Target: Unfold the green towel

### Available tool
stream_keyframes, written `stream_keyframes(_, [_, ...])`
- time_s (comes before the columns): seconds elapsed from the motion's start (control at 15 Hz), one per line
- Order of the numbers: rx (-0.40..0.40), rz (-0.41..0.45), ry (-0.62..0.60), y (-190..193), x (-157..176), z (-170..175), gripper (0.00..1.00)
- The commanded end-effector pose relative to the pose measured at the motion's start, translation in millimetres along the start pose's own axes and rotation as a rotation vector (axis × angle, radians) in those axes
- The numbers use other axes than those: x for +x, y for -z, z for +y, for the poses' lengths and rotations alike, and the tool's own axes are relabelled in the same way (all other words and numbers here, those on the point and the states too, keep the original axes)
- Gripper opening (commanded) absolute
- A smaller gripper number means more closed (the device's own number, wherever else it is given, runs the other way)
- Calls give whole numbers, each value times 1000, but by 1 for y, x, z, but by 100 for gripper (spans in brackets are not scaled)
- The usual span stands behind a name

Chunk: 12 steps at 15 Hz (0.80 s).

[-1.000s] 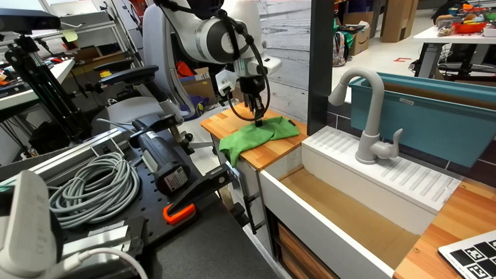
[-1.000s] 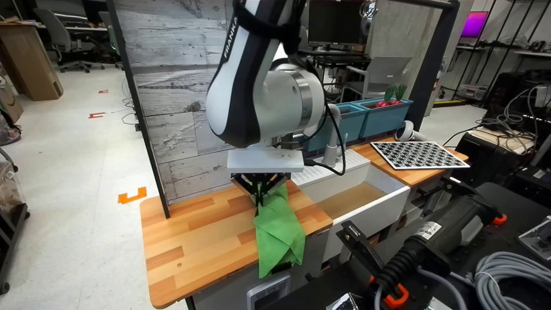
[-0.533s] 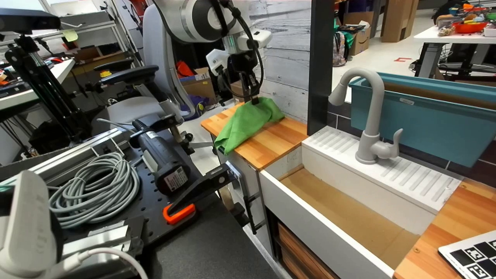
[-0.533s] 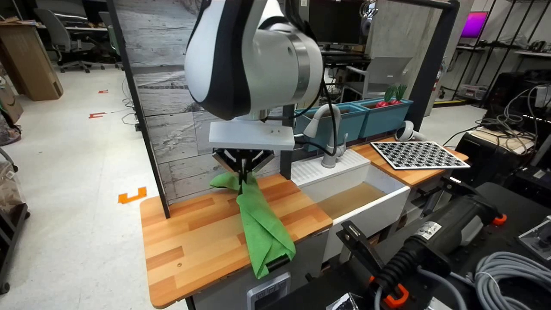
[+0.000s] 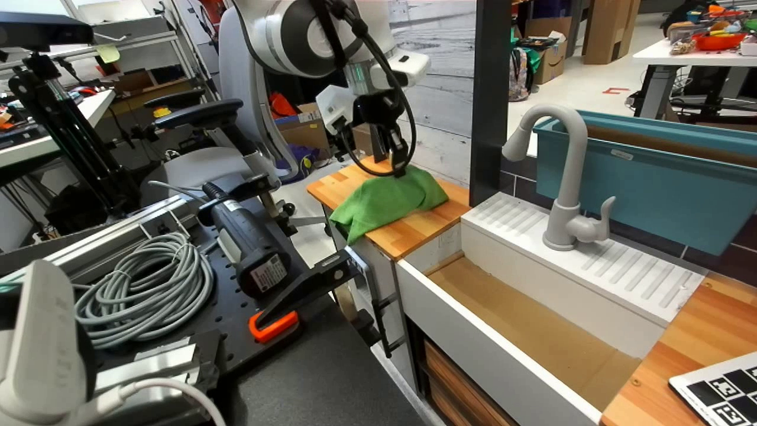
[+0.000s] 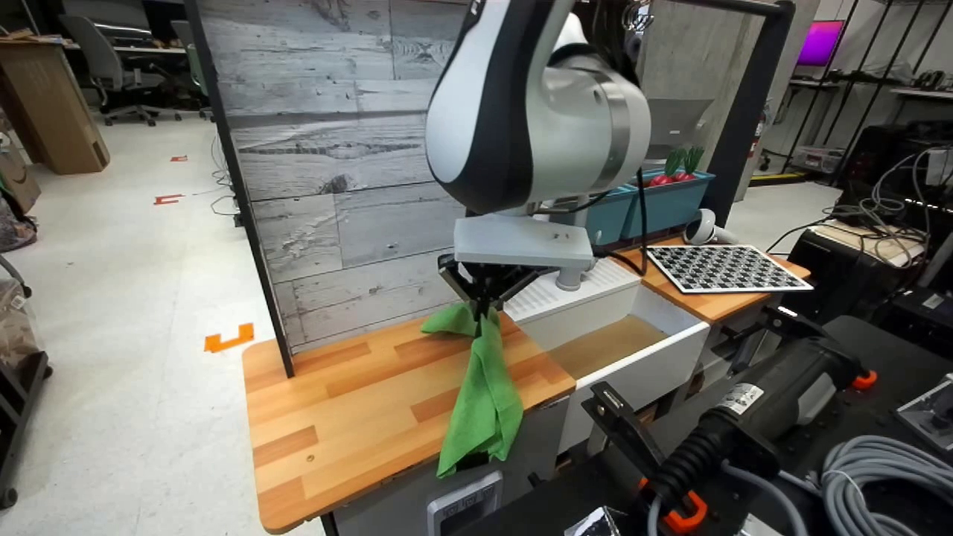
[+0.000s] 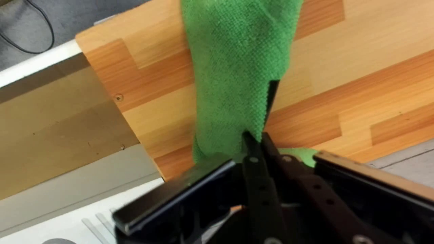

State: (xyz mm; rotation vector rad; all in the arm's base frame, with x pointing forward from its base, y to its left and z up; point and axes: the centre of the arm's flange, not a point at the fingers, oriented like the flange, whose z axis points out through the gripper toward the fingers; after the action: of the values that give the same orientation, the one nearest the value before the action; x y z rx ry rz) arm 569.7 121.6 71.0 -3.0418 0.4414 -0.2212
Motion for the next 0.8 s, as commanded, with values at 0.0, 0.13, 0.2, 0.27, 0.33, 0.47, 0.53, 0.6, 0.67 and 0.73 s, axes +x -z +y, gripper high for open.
stream_keyframes(0.0, [49, -33, -19, -30, -1, 35, 1])
stream_keyframes(0.13, [41, -60, -31, -47, -2, 48, 1])
stream_keyframes(0.2, [33, -71, -29, -55, -4, 54, 1])
stream_keyframes(0.27, [20, -89, -18, -60, -7, 60, 1])
stream_keyframes(0.33, [6, -104, -6, -64, -10, 64, 29])
stream_keyframes(0.47, [-17, -121, 17, -68, -16, 68, 37])
stream_keyframes(0.53, [-21, -126, 23, -69, -17, 69, 45])
stream_keyframes(0.6, [-24, -122, 28, -69, -17, 68, 51])
stream_keyframes(0.67, [-27, -120, 31, -68, -17, 67, 59])
stream_keyframes(0.73, [-28, -118, 33, -68, -17, 65, 66])
